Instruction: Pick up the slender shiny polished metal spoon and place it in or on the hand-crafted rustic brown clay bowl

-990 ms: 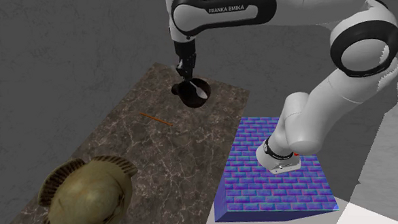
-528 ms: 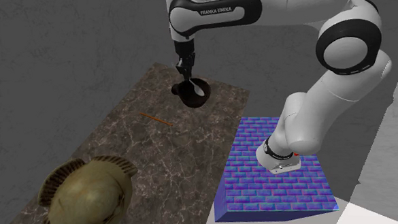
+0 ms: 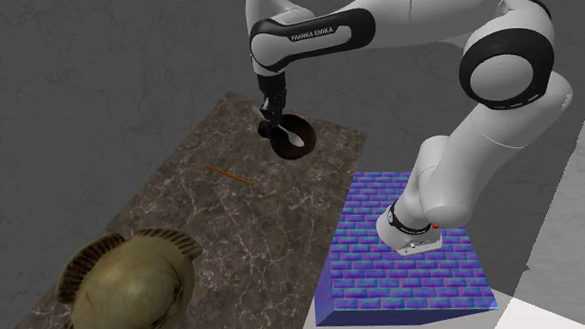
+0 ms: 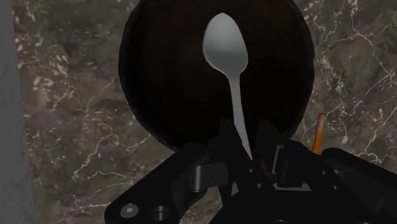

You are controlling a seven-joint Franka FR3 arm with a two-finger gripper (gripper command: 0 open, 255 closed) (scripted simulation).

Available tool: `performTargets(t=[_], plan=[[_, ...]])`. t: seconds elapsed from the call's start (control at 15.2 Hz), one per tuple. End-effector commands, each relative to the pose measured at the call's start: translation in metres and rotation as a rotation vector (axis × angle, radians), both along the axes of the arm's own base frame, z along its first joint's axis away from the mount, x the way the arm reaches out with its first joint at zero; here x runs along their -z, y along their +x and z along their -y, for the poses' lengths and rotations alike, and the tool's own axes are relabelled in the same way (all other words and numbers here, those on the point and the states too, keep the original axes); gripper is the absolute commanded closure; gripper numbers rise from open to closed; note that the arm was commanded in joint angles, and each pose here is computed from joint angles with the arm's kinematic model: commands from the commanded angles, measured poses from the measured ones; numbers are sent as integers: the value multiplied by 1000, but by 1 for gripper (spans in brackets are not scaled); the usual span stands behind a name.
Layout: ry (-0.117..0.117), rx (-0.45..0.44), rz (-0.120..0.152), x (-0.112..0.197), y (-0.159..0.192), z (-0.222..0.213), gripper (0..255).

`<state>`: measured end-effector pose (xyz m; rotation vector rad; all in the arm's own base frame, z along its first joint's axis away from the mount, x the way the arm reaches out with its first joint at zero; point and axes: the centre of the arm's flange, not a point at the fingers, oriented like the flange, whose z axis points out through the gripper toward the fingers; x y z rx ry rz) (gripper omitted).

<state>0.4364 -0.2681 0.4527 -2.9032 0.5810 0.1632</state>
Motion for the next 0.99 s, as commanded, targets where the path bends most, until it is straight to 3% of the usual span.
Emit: performTargets(t=[0.0,0.59,0.66,0.92], plan=[[0,0,0,11,0,1,255],[0,0,0,18,0,1,255],[0,0,0,18,0,1,0],[0,0,0,18,0,1,0]])
